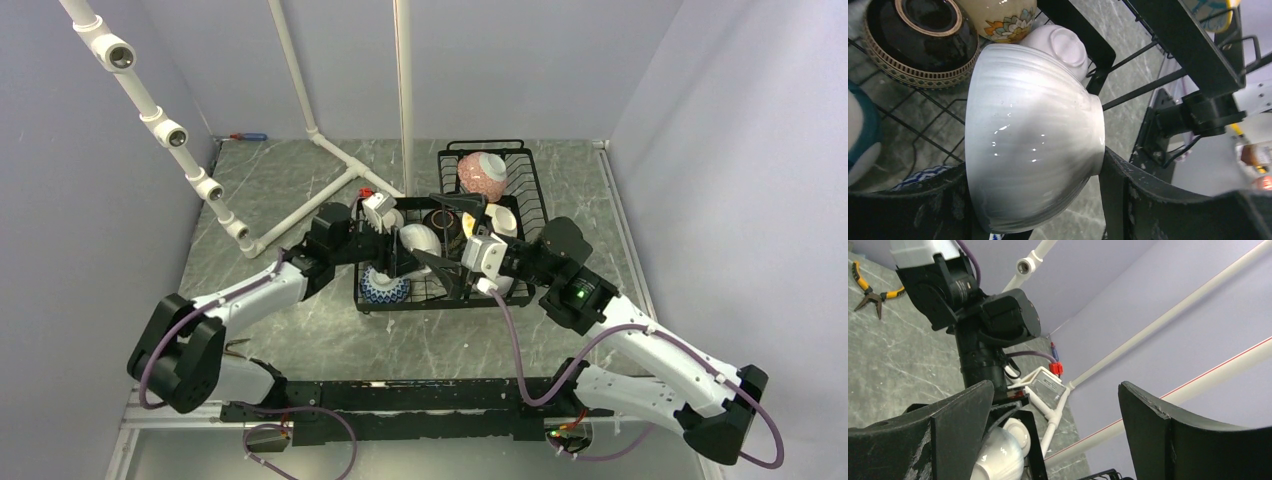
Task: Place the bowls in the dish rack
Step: Turn the bowl upside down on the dish rack.
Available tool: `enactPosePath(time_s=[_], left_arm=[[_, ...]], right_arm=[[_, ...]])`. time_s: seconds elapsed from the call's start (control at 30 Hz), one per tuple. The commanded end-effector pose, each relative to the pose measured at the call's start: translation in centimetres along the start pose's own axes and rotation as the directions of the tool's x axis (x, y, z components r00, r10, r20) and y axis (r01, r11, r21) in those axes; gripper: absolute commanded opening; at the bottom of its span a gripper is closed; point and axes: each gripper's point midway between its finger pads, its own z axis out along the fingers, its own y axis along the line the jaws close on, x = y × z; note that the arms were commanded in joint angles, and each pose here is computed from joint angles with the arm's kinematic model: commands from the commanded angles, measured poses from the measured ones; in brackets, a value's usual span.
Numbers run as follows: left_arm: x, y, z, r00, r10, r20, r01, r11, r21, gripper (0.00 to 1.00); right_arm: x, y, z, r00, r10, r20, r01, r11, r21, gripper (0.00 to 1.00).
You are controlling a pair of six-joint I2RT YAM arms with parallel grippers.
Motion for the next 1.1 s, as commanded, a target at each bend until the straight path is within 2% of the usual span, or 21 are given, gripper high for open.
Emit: enactPosePath(time_s=[0.0, 0.23, 0.47, 0.83, 1.07], left_arm=[[-4.4, -2.4, 0.9, 0.988, -0.129, 0.090, 0.120, 0.987, 0.103, 0.03], [-3.4, -1.3, 3.8, 0.947, -0.321, -0.022, 0.322, 0.939, 0.120, 0.03], [-3.4, -0.7, 5.0, 0.932, -0.363, 0.011, 0.358, 0.923, 0.140, 0.03], [-1.1, -0.9, 7.4, 0.895, -0.444, -0.039, 0.445, 0.885, 0.135, 0.03], [0.0, -1.2, 8.5, 0.899, -0.431, -0.077, 0.437, 0.893, 0.105, 0.03]], right_arm=[[-2.3, -1.1, -0.4, 0.997, -0.016, 0.072, 0.014, 0.999, 0.030, 1.00], [-2.6, -1.0, -0.7, 0.997, -0.018, 0.074, 0.016, 0.999, 0.027, 1.00], [-2.7, -0.9, -1.1, 0.997, -0.020, 0.069, 0.018, 0.999, 0.026, 1.00], [-2.5, -0.8, -1.3, 0.998, -0.017, 0.060, 0.016, 1.000, 0.024, 1.00], [-2.4, -0.8, -1.4, 0.998, -0.018, 0.055, 0.017, 1.000, 0.025, 1.00]])
